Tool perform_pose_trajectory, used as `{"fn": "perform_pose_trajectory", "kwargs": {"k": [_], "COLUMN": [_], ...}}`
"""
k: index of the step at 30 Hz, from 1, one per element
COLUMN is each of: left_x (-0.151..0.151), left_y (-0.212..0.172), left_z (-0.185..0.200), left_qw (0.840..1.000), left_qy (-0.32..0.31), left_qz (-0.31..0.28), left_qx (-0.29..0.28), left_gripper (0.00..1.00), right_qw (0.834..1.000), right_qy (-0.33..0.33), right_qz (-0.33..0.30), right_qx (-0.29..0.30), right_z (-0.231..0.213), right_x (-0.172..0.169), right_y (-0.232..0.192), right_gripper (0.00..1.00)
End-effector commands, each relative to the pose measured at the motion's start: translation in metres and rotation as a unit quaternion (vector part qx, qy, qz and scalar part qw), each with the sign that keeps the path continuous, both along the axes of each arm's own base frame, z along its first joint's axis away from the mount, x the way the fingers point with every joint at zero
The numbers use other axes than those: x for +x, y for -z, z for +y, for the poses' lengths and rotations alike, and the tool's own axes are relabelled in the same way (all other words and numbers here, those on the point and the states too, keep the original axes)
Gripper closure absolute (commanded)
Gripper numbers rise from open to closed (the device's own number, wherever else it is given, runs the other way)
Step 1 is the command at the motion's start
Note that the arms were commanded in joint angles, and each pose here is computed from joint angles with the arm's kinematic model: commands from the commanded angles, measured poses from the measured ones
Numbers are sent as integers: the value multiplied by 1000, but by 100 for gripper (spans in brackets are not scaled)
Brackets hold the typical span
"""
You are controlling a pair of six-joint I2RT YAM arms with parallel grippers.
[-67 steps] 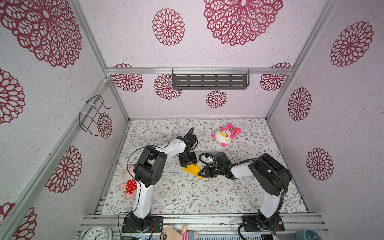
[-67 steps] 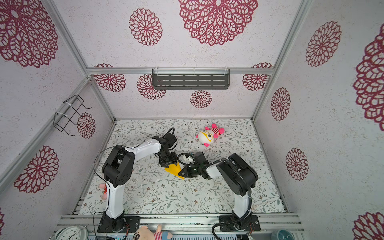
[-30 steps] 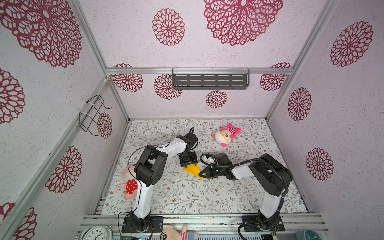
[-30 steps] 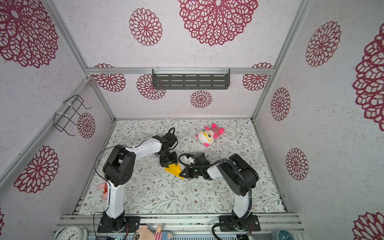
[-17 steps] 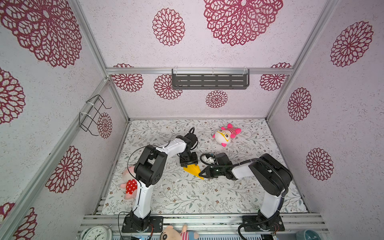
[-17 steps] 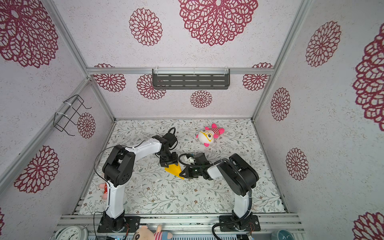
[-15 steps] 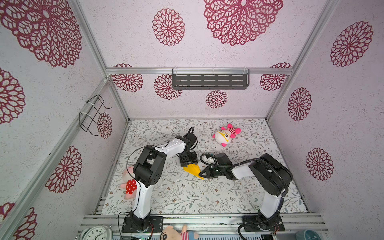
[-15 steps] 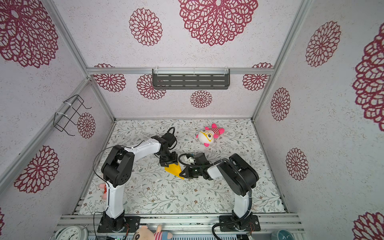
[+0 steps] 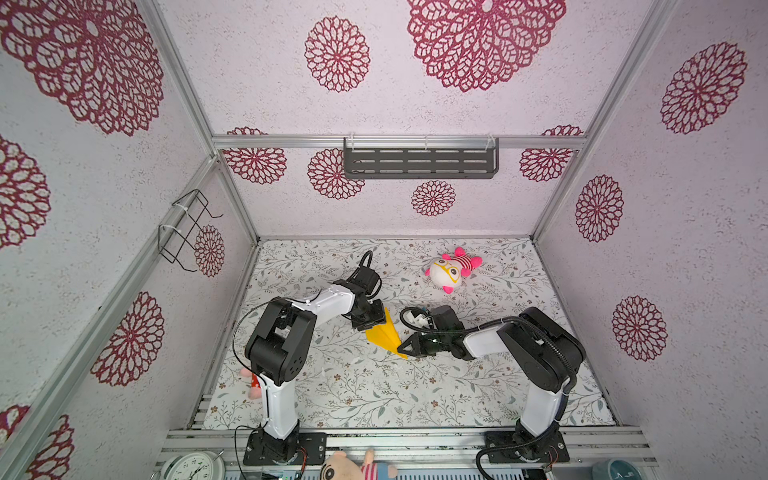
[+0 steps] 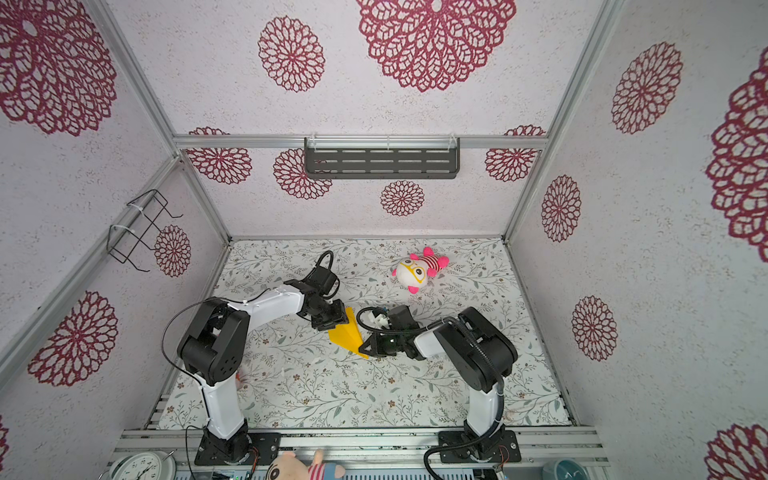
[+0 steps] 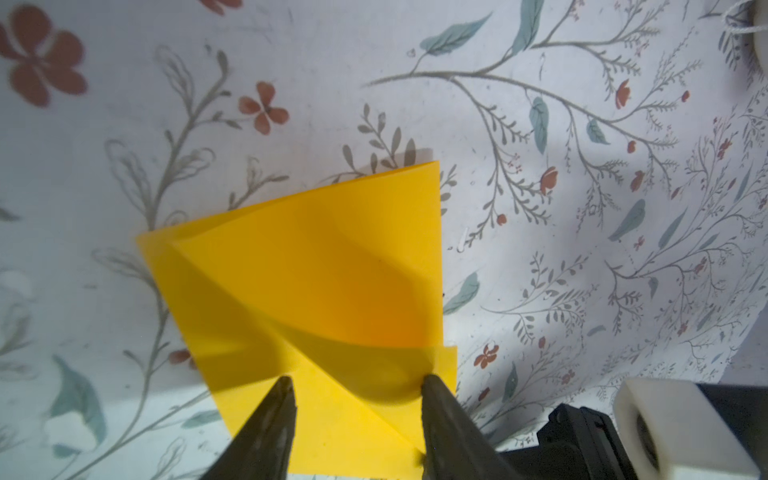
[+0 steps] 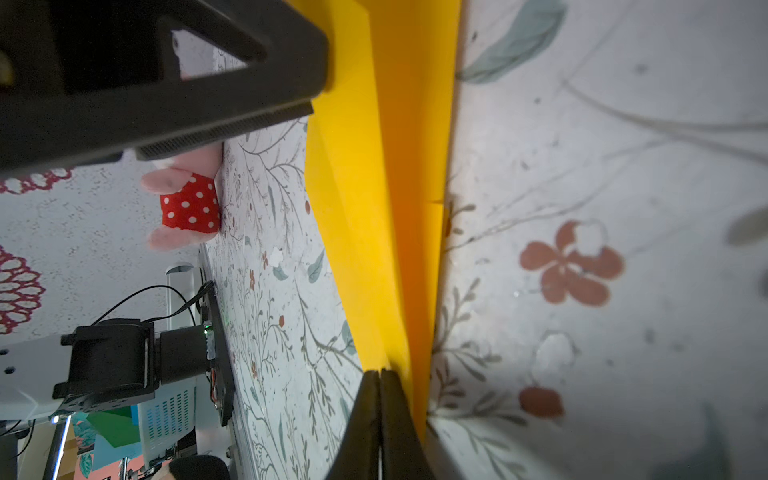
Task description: Fold a paper plane with a square sheet of paper (pick it up from the middle)
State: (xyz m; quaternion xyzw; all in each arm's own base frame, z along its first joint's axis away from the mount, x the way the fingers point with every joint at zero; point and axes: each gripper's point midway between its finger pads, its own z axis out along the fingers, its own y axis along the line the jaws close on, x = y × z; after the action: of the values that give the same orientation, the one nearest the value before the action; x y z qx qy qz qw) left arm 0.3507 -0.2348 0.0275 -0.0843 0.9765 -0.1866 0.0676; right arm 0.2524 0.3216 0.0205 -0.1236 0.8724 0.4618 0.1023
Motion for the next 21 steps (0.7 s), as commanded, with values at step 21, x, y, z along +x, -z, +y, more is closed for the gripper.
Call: {"fn": "perform_pose_trajectory", "kwargs": {"k": [21], "left_x": [12], "left_y": [11], "left_z": [-10], "left_qw": [1000], "left_qy": [6], "left_qz": [-3], "left_qx": [-12], "left_gripper": [65], "right_qw": [995], "right_qy": [32], "right_qz": [34], "right_qx": [-86], "right_z": [-25], "right_x": [-4], "right_y": [44], "right_gripper": [93]}}
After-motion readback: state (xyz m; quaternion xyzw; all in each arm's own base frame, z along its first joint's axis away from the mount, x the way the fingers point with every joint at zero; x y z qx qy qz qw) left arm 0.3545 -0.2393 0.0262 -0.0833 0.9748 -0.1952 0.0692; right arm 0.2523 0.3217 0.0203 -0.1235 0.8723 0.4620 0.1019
